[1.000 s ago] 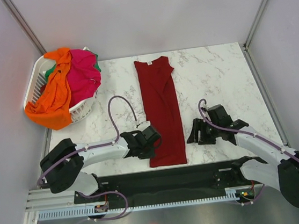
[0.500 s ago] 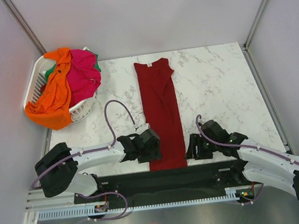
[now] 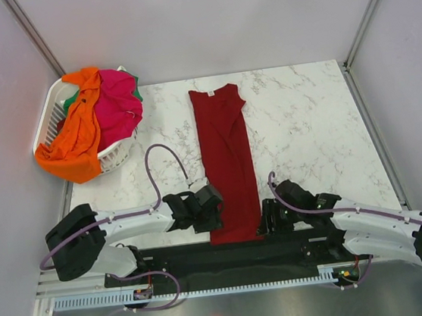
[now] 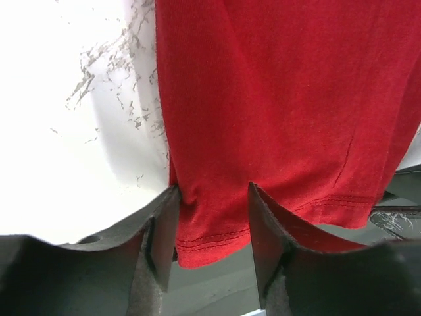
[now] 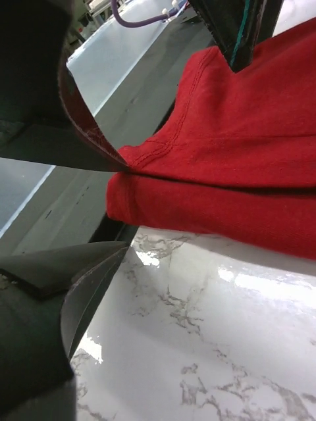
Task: Fold and stack the t-shirts
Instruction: Fold the tshirt
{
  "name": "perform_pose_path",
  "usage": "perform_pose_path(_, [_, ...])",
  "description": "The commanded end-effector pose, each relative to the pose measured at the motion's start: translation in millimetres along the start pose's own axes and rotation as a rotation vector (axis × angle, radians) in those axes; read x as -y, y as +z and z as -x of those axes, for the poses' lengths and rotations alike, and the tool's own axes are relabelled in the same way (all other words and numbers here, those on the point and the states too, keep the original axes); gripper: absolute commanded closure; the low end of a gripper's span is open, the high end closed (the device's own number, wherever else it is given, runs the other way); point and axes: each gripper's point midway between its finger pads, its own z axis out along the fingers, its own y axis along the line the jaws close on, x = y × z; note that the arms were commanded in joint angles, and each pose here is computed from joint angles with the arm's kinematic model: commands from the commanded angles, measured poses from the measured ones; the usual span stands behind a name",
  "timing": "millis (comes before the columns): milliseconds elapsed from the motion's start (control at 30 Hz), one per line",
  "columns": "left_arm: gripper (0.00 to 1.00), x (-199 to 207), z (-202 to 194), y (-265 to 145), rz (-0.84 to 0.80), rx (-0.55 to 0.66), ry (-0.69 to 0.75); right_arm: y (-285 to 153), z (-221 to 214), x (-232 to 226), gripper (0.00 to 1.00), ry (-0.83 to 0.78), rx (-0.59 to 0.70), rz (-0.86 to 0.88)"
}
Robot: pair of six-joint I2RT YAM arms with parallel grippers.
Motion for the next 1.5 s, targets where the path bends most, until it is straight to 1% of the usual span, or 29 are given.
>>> perform_pose_path(0, [0.51, -14, -13, 2, 0.064, -0.038, -0.017, 8, 3, -2, 0.48, 0.029, 0.035, 0.008])
perform_pose_path(33, [0.52, -14, -14, 3, 0.068, -0.040, -0.016, 9, 4, -3, 0.51, 0.023, 0.039, 0.015])
perform_pose_path(67, [0.52, -14, -14, 3, 0.067, -0.043, -0.018, 10, 3, -2, 0.59, 0.023, 0.039, 0.011])
perform_pose_path(133, [0.41, -10, -13, 1, 0.054, -0.042, -0.002, 13, 4, 1, 0.66, 0.021, 0.045, 0.005])
perform_pose_path(167, [0.34, -8, -12, -2, 0.042, -0.039, 0.001, 13, 4, 2, 0.73, 0.024, 0.046, 0.003])
perform_pose_path(200, [0.22, -7, -11, -5, 0.035, -0.034, 0.005, 14, 4, 2, 0.76, 0.023, 0.046, 0.005])
perform_pose_path(233, [0.16, -9, -10, -6, 0.035, -0.027, 0.005, 14, 4, 2, 0.79, 0.023, 0.050, 0.007])
perform_pose_path(267, [0.11, -9, -7, -12, 0.027, -0.010, -0.001, 14, 5, 1, 0.85, 0.022, 0.053, 0.009])
perform_pose_path(333, [0.09, -12, -3, -16, 0.033, 0.016, -0.003, 13, 6, 0, 0.90, 0.021, 0.059, 0.012])
perform_pose_path(400, [0.09, -16, -1, -23, 0.044, 0.025, -0.004, 14, 6, 2, 0.98, 0.020, 0.062, 0.009])
perform_pose_path(433, [0.11, -18, -1, -25, 0.049, 0.027, -0.003, 13, 6, 1, 1.00, 0.020, 0.059, 0.009])
perform_pose_path(567, [0.16, -23, -7, -31, 0.032, 0.014, -0.005, 14, 5, 1, 1.00, 0.009, 0.037, -0.012])
perform_pose_path(733, [0.18, -32, -21, -29, 0.040, -0.010, 0.010, 11, 10, -2, 1.00, 0.007, 0.056, -0.014])
perform_pose_path(833, [0.13, -31, -26, -30, 0.027, -0.003, 0.003, 12, 10, -1, 1.00, 0.010, 0.057, -0.018])
perform_pose_path(867, [0.10, -29, -28, -30, 0.021, 0.001, 0.001, 12, 9, 0, 1.00, 0.007, 0.054, -0.019])
perform_pose_path(900, [0.08, -31, -29, -29, 0.019, 0.007, 0.000, 12, 9, 0, 1.00, 0.005, 0.052, -0.023])
perform_pose_path(1000, [0.04, -33, -29, -24, 0.012, 0.024, -0.020, 12, 10, -1, 1.00, -0.007, 0.052, -0.024])
perform_pose_path(1067, [0.03, -30, -29, -21, -0.014, 0.033, -0.038, 12, 11, -2, 1.00, -0.009, 0.056, -0.021])
perform_pose_path(1333, [0.06, -28, -30, -17, -0.107, 0.070, -0.091, 13, 11, -1, 1.00, -0.010, 0.052, -0.026])
perform_pose_path(1467, [0.11, -29, -25, -19, -0.116, 0.099, -0.089, 13, 10, 1, 1.00, -0.007, 0.052, -0.031])
